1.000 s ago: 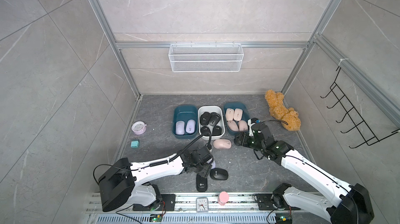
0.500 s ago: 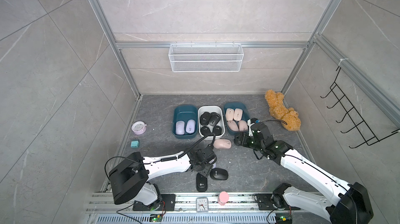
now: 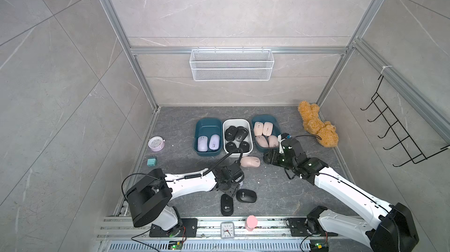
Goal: Place the mice by color into the storage box
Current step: Pick up the mouse from the center of the board.
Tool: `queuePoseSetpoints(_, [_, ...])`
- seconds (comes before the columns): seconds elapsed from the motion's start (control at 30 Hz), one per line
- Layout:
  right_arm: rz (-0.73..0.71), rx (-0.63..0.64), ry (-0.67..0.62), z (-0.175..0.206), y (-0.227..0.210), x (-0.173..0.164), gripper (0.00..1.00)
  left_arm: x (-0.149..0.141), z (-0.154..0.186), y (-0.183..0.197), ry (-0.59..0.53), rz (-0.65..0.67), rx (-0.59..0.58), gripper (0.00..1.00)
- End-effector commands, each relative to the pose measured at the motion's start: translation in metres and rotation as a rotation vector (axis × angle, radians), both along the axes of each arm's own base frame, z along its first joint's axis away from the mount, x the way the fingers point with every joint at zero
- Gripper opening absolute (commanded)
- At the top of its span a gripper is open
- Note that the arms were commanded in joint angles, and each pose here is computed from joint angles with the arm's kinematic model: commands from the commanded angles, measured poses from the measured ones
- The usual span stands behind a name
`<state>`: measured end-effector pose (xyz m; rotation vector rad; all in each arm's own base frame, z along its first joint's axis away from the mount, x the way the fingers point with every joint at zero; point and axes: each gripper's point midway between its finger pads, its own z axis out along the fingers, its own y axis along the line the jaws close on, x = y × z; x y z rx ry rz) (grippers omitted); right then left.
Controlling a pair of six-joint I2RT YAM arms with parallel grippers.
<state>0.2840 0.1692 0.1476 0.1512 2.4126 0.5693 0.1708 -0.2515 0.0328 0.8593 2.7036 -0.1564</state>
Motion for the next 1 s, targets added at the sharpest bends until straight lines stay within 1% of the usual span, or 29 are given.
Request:
queuePoseSetpoints(0.0, [-0.008, 0.029, -0.008, 0.007, 0.004, 0.006, 0.65, 0.016, 0.007, -0.006, -0.040, 0.003, -0.014, 0.73])
queuePoseSetpoints(0.17, [-0.011, 0.030, -0.005, 0.006, 0.005, 0.007, 0.65, 0.026, 0.011, -0.003, -0.044, 0.026, -0.037, 0.74])
queuePoseSetpoints(0.5, [-0.013, 0.037, 0.000, 0.005, 0.006, 0.007, 0.65, 0.037, 0.017, -0.006, -0.050, 0.013, -0.061, 0.75])
queuePoseSetpoints(0.7, [-0.012, 0.035, 0.000, 0.005, 0.006, 0.008, 0.65, 0.043, 0.014, -0.007, -0.010, 0.010, -0.099, 0.76])
queuePoseSetpoints(0.97, [-0.014, 0.036, 0.000, 0.005, 0.006, 0.008, 0.65, 0.046, 0.003, -0.007, 0.036, 0.004, -0.115, 0.76])
